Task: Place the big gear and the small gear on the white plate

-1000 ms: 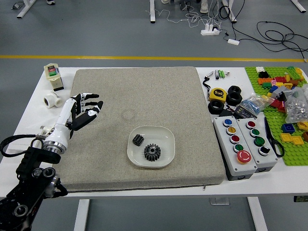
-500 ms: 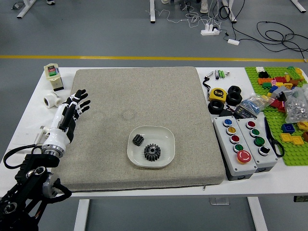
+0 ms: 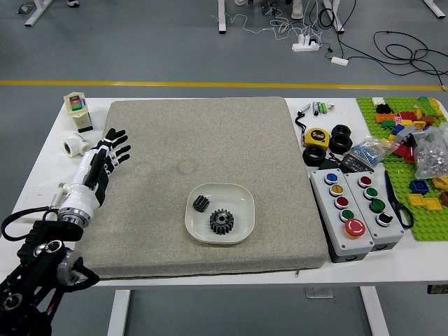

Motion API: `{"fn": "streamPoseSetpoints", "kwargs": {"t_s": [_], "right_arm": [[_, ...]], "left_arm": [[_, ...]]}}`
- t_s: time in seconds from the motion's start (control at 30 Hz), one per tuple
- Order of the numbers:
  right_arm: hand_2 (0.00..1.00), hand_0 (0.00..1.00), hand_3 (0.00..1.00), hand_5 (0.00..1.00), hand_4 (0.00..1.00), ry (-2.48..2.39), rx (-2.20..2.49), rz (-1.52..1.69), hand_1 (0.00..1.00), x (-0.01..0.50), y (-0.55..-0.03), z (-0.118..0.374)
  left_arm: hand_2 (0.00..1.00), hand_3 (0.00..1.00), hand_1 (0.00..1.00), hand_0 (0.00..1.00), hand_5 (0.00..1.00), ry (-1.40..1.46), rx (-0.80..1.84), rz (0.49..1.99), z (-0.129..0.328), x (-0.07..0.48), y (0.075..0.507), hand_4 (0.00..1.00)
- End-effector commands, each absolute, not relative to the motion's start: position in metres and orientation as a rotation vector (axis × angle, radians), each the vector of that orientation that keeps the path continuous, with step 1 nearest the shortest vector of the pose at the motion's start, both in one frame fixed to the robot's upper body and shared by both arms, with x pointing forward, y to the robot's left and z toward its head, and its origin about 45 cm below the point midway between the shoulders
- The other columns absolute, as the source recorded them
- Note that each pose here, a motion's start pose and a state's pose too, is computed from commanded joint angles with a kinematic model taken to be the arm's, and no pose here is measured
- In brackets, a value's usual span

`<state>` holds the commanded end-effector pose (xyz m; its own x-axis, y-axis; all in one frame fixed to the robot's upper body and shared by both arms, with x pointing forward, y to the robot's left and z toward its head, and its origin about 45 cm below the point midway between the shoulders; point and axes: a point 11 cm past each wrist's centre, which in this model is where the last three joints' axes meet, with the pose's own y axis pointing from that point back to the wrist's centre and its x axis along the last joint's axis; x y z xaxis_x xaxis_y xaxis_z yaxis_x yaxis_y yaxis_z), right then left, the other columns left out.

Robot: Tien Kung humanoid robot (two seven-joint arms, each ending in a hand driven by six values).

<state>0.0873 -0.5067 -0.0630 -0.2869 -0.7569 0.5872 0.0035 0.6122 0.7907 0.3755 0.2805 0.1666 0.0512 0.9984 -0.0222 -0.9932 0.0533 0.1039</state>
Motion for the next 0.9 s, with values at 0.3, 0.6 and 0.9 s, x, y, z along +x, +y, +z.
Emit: {"fn": "streamPoseSetpoints", "kwargs": {"t_s": [0.3,0.6,0.9], "right_arm": [[0.7,0.604,0.55,0.654,0.754,-1.715,0.624,-0.842,0.612,0.088,-0.507,-0.063],[0.701,0.602,0.55,0.655,0.754,-1.714,0.625,-0.842,0.611,0.088,-0.507,-0.063],[0.701,0.604,0.55,0.654,0.754,-1.715,0.625,-0.842,0.611,0.089,-0.507,-0.063]], "left_arm": [[0.903,0.827,0.841,0.823,0.872,0.093,0.124,1.484,0.167,0.377,0.282,0.789],[0.906,0.829,0.839,0.821,0.859,0.082,0.098,1.521,0.174,0.379,0.291,0.793],[0.906,0.83,0.842,0.824,0.85,0.074,0.078,1.542,0.178,0.38,0.295,0.794]]}}
